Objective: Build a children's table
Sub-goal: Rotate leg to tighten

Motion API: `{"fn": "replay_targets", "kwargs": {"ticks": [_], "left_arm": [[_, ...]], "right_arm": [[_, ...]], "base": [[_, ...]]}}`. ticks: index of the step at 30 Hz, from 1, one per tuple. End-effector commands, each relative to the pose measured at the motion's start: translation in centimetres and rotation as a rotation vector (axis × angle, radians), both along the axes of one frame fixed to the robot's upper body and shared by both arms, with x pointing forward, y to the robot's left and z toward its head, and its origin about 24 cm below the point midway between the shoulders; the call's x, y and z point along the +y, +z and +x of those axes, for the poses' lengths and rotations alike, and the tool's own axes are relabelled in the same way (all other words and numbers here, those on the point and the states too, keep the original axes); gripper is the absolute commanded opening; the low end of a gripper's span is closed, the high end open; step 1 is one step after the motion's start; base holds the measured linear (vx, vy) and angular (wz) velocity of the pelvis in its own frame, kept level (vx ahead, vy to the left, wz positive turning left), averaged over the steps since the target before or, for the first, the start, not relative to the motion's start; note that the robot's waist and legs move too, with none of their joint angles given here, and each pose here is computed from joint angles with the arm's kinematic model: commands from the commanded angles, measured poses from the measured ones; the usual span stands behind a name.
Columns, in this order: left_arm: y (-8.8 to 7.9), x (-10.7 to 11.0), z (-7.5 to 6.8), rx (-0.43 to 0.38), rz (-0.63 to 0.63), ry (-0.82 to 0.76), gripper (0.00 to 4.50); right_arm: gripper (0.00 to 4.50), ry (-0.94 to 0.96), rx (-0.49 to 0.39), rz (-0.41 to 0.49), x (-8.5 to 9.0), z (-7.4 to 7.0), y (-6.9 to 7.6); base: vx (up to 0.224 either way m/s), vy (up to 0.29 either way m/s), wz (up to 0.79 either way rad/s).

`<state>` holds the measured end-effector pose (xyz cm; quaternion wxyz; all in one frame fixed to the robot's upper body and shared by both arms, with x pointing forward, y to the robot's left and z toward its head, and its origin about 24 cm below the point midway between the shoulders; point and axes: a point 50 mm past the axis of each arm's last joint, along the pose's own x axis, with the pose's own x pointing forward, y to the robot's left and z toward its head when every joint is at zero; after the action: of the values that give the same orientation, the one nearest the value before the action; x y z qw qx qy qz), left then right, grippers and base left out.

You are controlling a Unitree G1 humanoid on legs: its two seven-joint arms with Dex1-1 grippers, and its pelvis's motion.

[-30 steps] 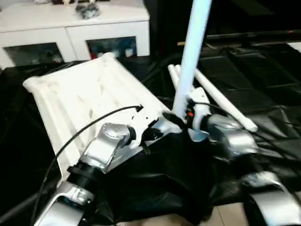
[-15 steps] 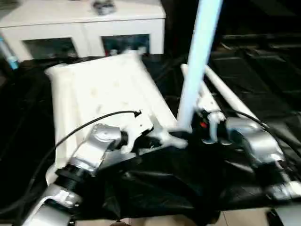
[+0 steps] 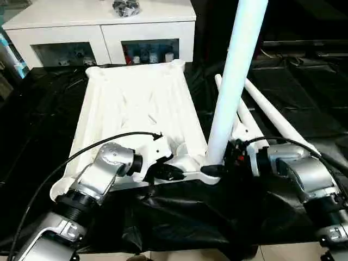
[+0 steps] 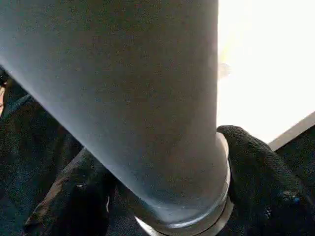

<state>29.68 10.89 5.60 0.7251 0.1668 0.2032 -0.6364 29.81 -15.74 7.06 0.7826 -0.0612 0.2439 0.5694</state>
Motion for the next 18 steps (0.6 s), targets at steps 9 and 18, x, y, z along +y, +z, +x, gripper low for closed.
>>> {"fn": "replay_targets", "kwargs": {"ticks": [9, 18], "left_arm": [[0.9, -1.5, 0.3, -0.035, -0.068, 0.011, 0.00], [0.8, -4.5, 2.7, -0.061, -0.094, 0.333, 0.00]], "right_arm": [[2.77, -0.107, 0.077, 0.035, 1.3, -0.4, -2.9], [2.76, -0.590, 0.137, 0.053, 4.1, 2.4, -6.6]], "base": [[0.000, 0.000, 0.00], [-0.018, -0.001, -0.02]]}}
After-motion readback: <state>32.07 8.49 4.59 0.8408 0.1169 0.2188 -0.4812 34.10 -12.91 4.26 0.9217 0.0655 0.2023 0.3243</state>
